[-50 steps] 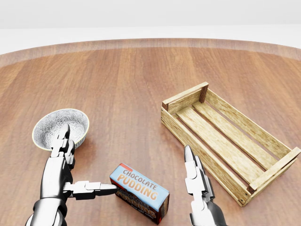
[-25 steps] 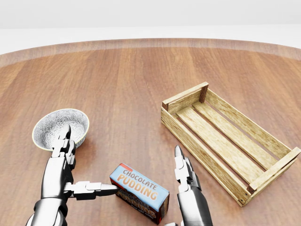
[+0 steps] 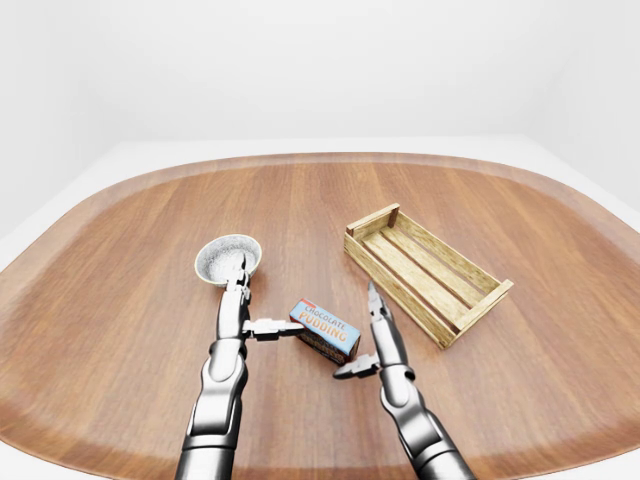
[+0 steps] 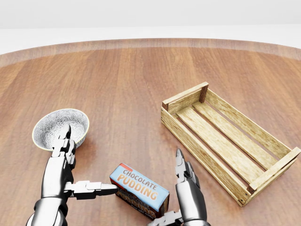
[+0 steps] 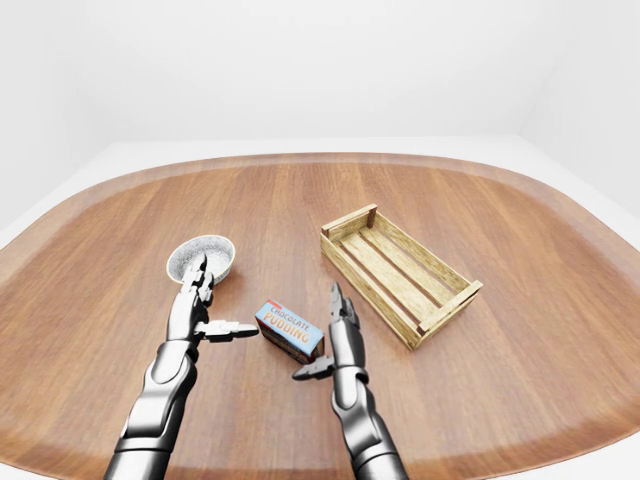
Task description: Pick up the chocolate pudding and put it in the tray.
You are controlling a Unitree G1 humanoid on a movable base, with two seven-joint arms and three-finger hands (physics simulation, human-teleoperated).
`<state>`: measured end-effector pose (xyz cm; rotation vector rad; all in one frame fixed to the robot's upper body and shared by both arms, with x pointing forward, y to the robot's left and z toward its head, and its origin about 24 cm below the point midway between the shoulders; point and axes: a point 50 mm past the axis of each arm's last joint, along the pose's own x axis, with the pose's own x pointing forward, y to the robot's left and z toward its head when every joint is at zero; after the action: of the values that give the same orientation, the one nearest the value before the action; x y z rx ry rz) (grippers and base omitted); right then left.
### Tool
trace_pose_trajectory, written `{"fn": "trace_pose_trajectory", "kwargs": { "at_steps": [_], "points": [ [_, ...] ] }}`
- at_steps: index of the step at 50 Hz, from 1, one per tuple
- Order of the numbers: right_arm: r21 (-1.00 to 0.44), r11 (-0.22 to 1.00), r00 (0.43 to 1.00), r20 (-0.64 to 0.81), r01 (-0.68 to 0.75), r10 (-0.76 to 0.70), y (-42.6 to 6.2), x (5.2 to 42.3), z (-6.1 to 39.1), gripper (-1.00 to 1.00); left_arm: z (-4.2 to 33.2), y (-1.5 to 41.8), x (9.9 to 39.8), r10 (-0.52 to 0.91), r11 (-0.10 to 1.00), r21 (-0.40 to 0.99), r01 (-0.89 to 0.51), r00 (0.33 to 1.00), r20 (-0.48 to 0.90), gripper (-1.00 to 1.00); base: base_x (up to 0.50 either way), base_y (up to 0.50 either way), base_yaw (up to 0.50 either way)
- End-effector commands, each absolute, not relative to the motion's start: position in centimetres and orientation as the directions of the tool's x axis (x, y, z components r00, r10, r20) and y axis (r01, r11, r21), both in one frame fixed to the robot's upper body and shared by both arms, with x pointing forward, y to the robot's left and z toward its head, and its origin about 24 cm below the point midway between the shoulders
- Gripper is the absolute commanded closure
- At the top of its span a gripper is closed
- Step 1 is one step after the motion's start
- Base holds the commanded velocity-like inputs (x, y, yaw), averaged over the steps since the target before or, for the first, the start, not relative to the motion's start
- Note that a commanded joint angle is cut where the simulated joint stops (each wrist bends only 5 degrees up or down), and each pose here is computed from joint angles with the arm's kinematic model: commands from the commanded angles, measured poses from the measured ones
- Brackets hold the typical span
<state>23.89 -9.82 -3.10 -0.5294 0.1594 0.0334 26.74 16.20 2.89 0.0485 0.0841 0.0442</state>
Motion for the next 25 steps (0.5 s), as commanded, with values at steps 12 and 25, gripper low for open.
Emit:
{"fn": "trace_pose_trajectory", "kwargs": {
  "at_steps": [12,25],
  "points": [
    [-0.573,0.813,0.976,-0.218,-0.106,-0.026,-8.5,24.7,-5.0,-1.00,2.9,16.1,26.5,0.034,0.999,0.027,-0.032,0.997,-0.070,-1.00,0.00,0.00,0.00],
    [-0.630,0.768,0.971,-0.237,-0.119,-0.043,-7.9,25.1,-6.0,-1.00,2.9,16.1,26.5,0.032,0.999,0.026,-0.030,0.997,-0.071,-1.00,0.00,0.00,0.00]
  ]
}}
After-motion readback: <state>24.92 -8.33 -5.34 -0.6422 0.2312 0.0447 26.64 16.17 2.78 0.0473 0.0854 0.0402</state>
